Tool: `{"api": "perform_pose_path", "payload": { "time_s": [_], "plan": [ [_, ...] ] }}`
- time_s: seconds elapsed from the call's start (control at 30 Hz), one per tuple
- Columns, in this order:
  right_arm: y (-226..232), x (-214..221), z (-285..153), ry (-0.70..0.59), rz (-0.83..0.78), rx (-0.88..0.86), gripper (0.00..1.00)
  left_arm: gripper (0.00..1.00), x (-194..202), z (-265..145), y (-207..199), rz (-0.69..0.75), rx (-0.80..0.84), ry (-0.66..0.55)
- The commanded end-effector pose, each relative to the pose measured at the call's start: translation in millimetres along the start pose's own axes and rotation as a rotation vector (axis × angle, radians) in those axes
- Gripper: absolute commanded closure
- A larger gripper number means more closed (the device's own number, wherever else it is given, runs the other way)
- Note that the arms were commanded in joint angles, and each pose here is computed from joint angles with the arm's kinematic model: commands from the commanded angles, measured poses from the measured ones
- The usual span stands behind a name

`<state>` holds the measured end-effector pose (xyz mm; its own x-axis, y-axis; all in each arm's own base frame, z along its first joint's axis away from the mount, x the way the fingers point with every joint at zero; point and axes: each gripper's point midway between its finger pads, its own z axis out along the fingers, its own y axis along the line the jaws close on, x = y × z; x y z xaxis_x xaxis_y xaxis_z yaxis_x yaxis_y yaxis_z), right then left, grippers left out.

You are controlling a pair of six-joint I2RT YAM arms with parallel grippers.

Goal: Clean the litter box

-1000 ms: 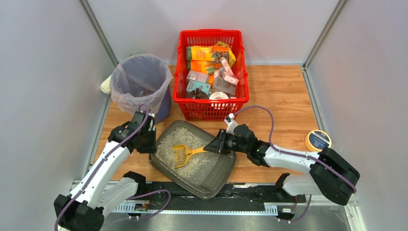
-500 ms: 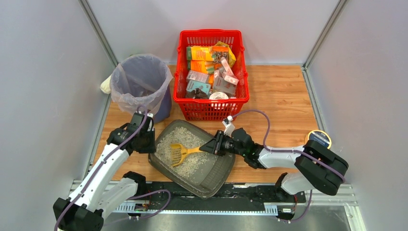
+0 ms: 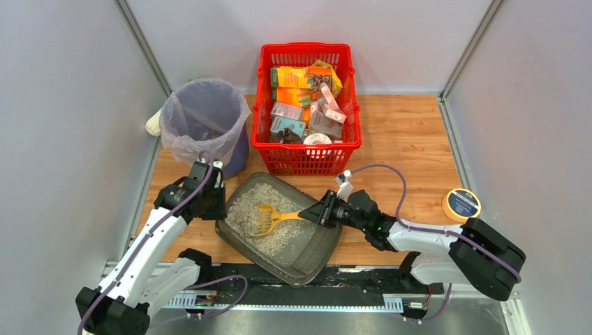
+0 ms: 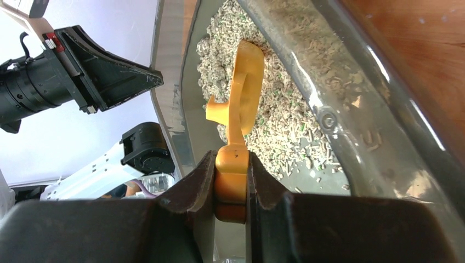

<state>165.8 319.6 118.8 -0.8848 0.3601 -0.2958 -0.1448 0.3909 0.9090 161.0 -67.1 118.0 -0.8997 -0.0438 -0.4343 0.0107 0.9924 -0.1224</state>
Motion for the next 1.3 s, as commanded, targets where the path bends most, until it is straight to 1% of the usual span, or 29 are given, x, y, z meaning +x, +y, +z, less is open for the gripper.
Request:
{"api": "perform_pose_path", "payload": {
  "time_s": [0.0, 0.03, 0.13, 0.37, 0.53, 0.7, 0.9, 1.03, 1.07, 1.13, 1.17, 1.23, 1.27],
  "plan": [
    [-6, -11, -7, -0.048, 0.025, 0.015, 1.00, 0.76, -38, -20, -20, -0.008, 0.087, -0.141],
    [-8, -11, -9, -0.046, 0.027, 0.014, 1.00, 0.70, -38, -20, -20, -0.006, 0.087, -0.143],
    [-8, -14, -13, -0.058, 0.024, 0.003, 1.00, 0.61, -39, -21, -19, -0.004, 0.085, -0.155],
    [-9, -22, -21, -0.085, 0.034, -0.021, 1.00, 0.46, -39, -23, -20, 0.007, 0.096, -0.161],
    [-2, -25, -31, -0.093, 0.018, -0.064, 1.00, 0.35, -48, -29, -18, 0.035, 0.092, -0.216],
    [5, -27, -43, -0.084, 0.012, -0.109, 1.00, 0.31, -63, -39, -17, 0.058, 0.089, -0.297],
    [12, -19, -58, -0.060, 0.022, -0.166, 1.00, 0.30, -75, -51, -23, 0.072, 0.130, -0.383],
    [9, -18, -65, -0.084, 0.013, -0.183, 1.00, 0.30, -79, -56, -22, 0.057, 0.129, -0.419],
    [11, -22, -66, -0.114, 0.009, -0.197, 1.00, 0.30, -82, -58, -23, 0.049, 0.134, -0.435],
    [6, -23, -65, -0.129, 0.041, -0.199, 1.00, 0.30, -84, -61, -25, 0.032, 0.144, -0.448],
    [18, -26, -68, -0.141, 0.037, -0.251, 1.00, 0.30, -85, -63, -26, 0.028, 0.150, -0.456],
    [27, -23, -74, -0.126, 0.055, -0.296, 1.00, 0.30, -86, -66, -27, 0.017, 0.158, -0.466],
    [20, -19, -75, -0.114, 0.071, -0.278, 1.00, 0.30, -86, -65, -27, 0.017, 0.159, -0.469]
  ]
}}
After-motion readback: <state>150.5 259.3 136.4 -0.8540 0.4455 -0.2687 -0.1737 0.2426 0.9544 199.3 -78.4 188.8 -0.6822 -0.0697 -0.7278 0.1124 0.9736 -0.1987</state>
